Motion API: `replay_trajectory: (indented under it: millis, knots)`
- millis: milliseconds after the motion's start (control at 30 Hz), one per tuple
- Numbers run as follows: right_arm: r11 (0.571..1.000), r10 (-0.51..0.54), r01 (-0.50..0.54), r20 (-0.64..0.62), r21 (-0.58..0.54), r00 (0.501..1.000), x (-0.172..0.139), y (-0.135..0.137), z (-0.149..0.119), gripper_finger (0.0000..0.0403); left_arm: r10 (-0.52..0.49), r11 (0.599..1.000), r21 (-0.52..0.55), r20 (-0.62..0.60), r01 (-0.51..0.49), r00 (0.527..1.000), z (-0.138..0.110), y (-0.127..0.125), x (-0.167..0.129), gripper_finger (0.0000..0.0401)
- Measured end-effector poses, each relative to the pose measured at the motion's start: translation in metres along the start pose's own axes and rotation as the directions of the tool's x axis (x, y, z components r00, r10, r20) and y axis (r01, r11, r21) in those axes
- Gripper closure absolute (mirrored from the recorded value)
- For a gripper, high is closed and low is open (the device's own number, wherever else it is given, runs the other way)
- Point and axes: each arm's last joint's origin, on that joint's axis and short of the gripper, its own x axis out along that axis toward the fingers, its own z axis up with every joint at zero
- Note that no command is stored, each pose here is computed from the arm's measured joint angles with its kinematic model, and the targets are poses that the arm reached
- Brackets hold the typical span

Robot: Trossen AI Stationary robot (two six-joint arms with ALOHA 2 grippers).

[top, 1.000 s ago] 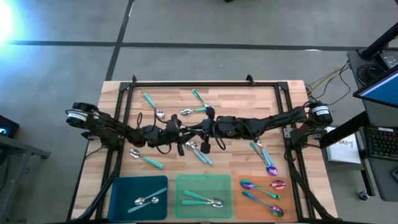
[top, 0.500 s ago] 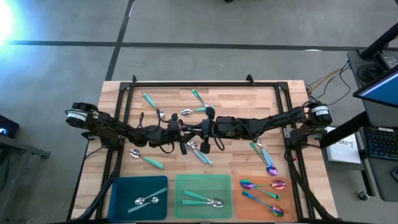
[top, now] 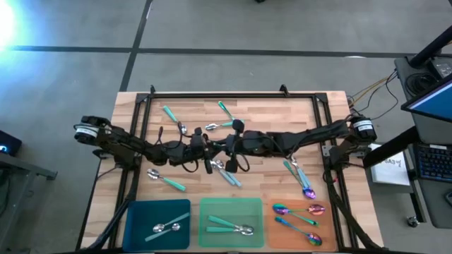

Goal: Sort silverware by color (type)
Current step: Put the light green spoon into the light green bin

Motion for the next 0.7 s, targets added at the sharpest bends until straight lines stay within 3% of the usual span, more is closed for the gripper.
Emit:
replay_trajectory:
  millis: [600, 700]
  knots:
    - [0.998, -0.020, 0.003, -0.280, -0.060, 0.960, -0.021, -0.016, 0.043, 0.0311, -0.036, 0.999, -0.013, -0.040, 0.035, 0.999, -0.004, 0.000, -0.001, 0.0380]
    - [0.997, -0.032, 0.004, -0.347, -0.080, 0.937, -0.028, -0.018, 0.046, 0.0299, -0.081, 0.997, -0.021, -0.049, 0.080, 0.996, -0.004, -0.001, -0.001, 0.0380]
